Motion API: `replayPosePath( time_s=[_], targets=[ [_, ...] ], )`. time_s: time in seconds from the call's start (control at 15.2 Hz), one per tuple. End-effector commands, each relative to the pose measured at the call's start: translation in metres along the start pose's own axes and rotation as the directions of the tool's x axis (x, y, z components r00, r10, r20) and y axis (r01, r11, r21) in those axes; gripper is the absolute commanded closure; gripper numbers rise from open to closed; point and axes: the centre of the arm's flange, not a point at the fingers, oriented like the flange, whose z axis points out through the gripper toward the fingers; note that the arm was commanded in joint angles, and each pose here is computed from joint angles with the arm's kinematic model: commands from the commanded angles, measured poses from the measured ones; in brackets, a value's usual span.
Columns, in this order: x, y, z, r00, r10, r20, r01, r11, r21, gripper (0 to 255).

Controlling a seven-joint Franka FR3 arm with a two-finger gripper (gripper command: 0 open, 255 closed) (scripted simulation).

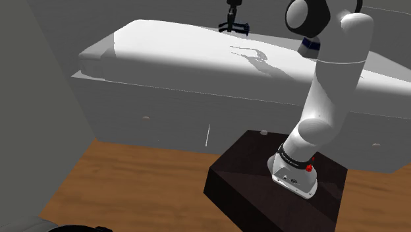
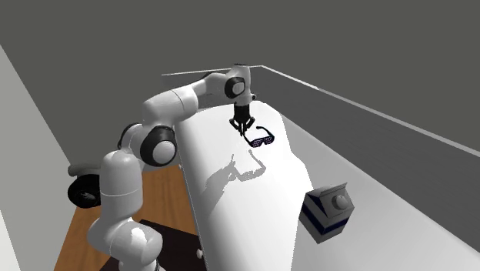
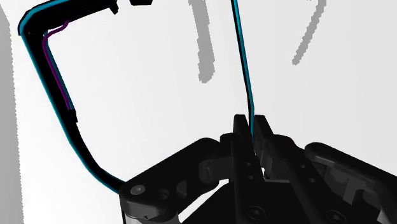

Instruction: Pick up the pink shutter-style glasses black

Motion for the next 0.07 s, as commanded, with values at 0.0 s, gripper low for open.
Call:
replayPosePath(
  time_s=[0.0],
  targets=[
    [-0.0001,0.0009,-0.0029,1.0,0.0,0.0,0.0,1.0,0.0,255]
  ],
)
